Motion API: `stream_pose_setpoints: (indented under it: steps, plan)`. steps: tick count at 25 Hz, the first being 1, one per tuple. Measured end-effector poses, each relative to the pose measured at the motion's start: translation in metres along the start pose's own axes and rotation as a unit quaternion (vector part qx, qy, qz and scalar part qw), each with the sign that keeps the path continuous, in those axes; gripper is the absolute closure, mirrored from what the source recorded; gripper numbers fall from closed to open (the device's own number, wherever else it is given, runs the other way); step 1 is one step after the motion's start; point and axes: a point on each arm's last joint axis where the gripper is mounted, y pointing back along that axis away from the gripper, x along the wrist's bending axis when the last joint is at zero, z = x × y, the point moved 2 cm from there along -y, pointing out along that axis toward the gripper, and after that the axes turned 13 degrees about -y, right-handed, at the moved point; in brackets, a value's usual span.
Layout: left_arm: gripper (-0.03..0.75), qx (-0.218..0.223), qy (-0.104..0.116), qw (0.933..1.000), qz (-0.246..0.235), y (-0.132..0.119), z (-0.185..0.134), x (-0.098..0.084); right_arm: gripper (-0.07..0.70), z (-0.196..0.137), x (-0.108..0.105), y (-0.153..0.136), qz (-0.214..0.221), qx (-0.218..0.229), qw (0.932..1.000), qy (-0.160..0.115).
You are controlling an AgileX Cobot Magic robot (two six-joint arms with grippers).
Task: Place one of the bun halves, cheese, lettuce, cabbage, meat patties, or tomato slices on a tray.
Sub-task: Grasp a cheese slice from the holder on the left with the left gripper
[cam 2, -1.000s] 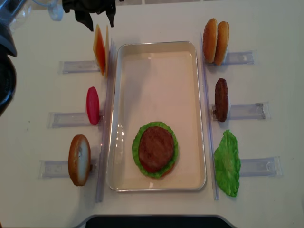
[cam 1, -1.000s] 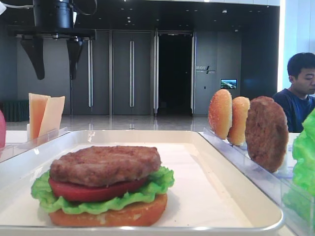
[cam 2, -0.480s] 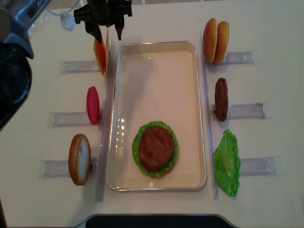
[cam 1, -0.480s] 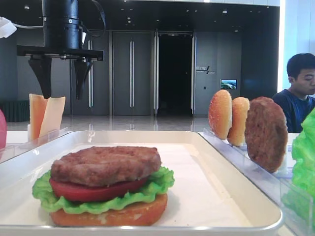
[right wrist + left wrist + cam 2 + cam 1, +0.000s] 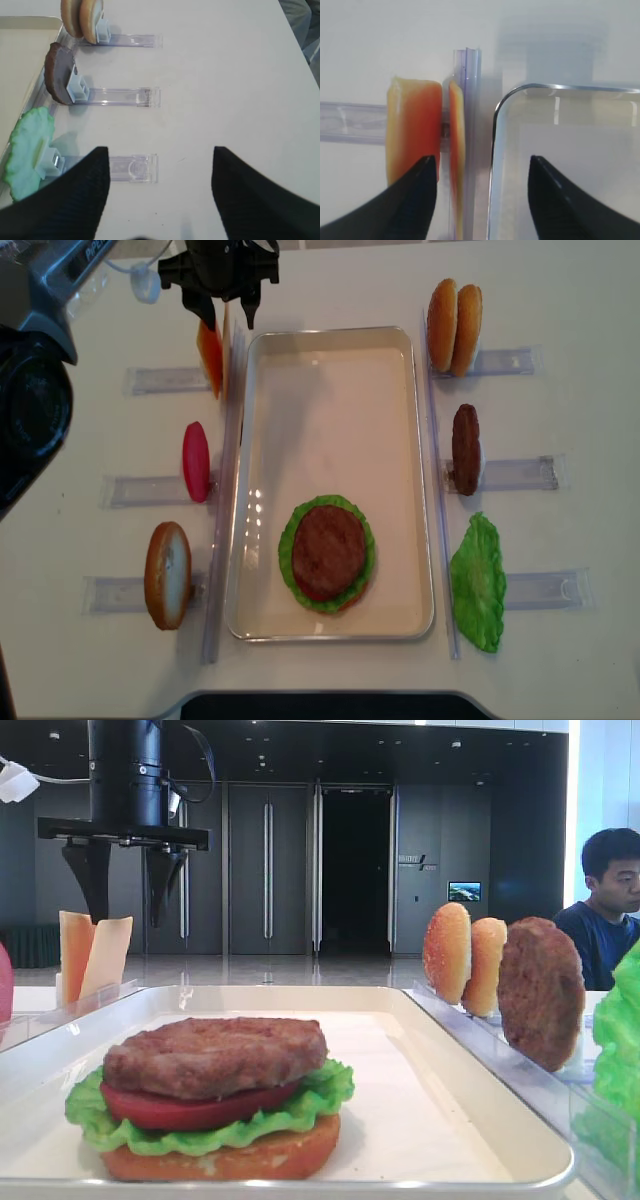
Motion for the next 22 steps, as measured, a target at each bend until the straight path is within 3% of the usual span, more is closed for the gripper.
stream_pose_setpoints:
  steps: [11,18,22]
  plan:
    - [0.295,0.031,-0.02,0.9993,0.006,-0.025,-0.004,-0.005,0.178,0.0,0.0,0.0,0.0,0.0,1.0,0.0]
    - [0.526,0.017,-0.038,0.9988,0.025,-0.016,0.003,0.001,0.178,0.0,0.0,0.0,0.0,0.0,1.0,0.0]
    - [0.58,0.013,-0.058,0.9979,0.028,-0.014,0.005,0.002,0.178,0.0,0.0,0.0,0.0,0.0,1.0,0.0]
